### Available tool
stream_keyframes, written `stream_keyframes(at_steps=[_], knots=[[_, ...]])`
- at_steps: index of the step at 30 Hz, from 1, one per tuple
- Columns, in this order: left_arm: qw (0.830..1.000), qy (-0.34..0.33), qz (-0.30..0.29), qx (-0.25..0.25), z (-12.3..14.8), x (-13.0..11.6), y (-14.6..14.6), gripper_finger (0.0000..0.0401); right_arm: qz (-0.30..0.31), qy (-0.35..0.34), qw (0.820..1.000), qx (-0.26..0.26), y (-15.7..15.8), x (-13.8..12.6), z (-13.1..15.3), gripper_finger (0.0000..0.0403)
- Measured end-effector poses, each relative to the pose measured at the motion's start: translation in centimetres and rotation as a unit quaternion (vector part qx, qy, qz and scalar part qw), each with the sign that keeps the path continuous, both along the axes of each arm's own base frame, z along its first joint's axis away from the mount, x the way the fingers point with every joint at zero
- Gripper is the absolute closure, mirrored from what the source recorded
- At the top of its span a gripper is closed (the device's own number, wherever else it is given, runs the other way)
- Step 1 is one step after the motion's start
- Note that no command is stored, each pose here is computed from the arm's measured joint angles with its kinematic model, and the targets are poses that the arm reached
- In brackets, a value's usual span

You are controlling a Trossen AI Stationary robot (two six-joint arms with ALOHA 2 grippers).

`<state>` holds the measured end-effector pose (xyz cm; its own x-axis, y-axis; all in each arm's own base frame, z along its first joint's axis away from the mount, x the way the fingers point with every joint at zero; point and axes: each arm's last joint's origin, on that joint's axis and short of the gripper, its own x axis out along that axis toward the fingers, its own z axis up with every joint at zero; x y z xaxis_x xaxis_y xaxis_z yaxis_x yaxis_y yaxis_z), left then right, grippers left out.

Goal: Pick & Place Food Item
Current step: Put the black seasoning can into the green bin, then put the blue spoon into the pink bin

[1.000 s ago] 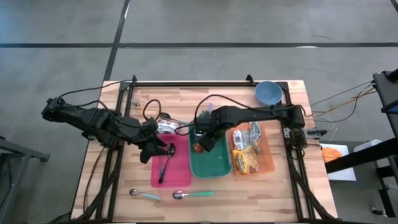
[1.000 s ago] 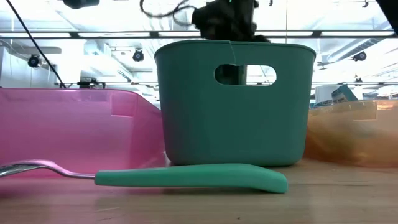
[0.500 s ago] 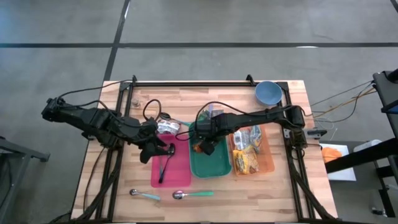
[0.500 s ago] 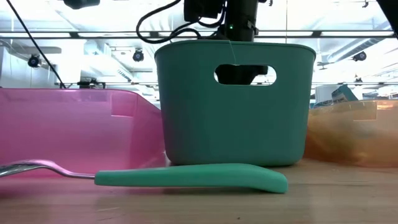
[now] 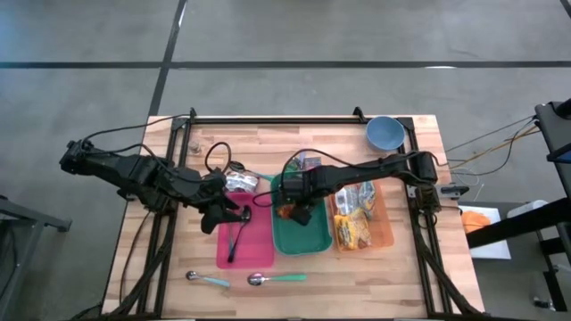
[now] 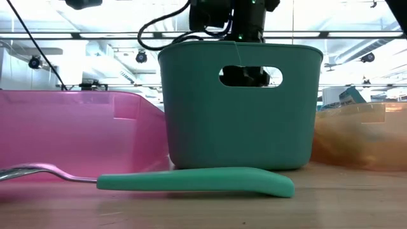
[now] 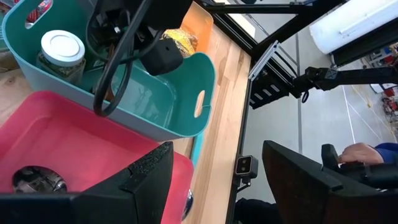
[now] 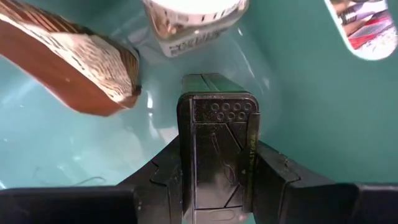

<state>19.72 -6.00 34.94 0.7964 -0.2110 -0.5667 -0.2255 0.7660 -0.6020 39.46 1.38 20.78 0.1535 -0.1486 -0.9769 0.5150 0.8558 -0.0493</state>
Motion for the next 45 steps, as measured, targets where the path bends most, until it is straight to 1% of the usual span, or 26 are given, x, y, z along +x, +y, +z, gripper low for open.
stream_keyframes(at_steps=[4, 9, 14, 16, 18, 26, 32, 37, 42, 45], knots=[[1.000, 0.000, 0.000, 0.000, 0.0, 0.0, 0.0, 0.0155, 0.013, 0.004, 1.000, -0.002, 0.1, 0.0, -0.4, 0.0286], [1.000, 0.000, 0.000, 0.000, 0.0, 0.0, 0.0, 0.0155, 0.013, -0.001, 1.000, -0.003, 0.1, 0.1, -0.4, 0.0284], [1.000, -0.001, 0.000, 0.000, 0.0, 0.0, 0.0, 0.0155, -0.006, -0.005, 1.000, -0.001, 0.1, 0.1, -0.4, 0.0218], [1.000, -0.001, 0.000, 0.000, 0.0, 0.0, 0.0, 0.0155, -0.010, -0.005, 1.000, 0.000, 0.1, 0.1, -0.4, 0.0201], [1.000, -0.001, 0.000, 0.000, 0.0, 0.0, 0.0, 0.0155, -0.010, -0.005, 1.000, 0.000, 0.1, 0.1, -0.4, 0.0193], [1.000, -0.001, 0.000, 0.000, 0.0, 0.0, 0.0, 0.0155, -0.016, -0.006, 1.000, 0.005, 0.1, 0.1, -0.4, 0.0188], [1.000, -0.001, 0.000, 0.000, 0.0, 0.0, 0.0, 0.0155, -0.017, -0.015, 1.000, 0.008, 0.3, 0.4, 0.6, 0.0187], [1.000, -0.001, 0.000, 0.000, 0.0, 0.0, 0.0, 0.0155, -0.015, -0.015, 1.000, 0.008, 0.9, 0.4, 2.1, 0.0186], [1.000, 0.007, -0.002, 0.005, -0.1, -0.1, 0.0, 0.0155, 0.004, -0.006, 1.000, 0.005, 2.5, 0.2, 3.9, 0.0186], [0.999, 0.021, -0.015, 0.030, -0.6, -0.2, 0.1, 0.0155, 0.015, -0.012, 1.000, 0.006, 3.8, 0.1, 4.8, 0.0186]])
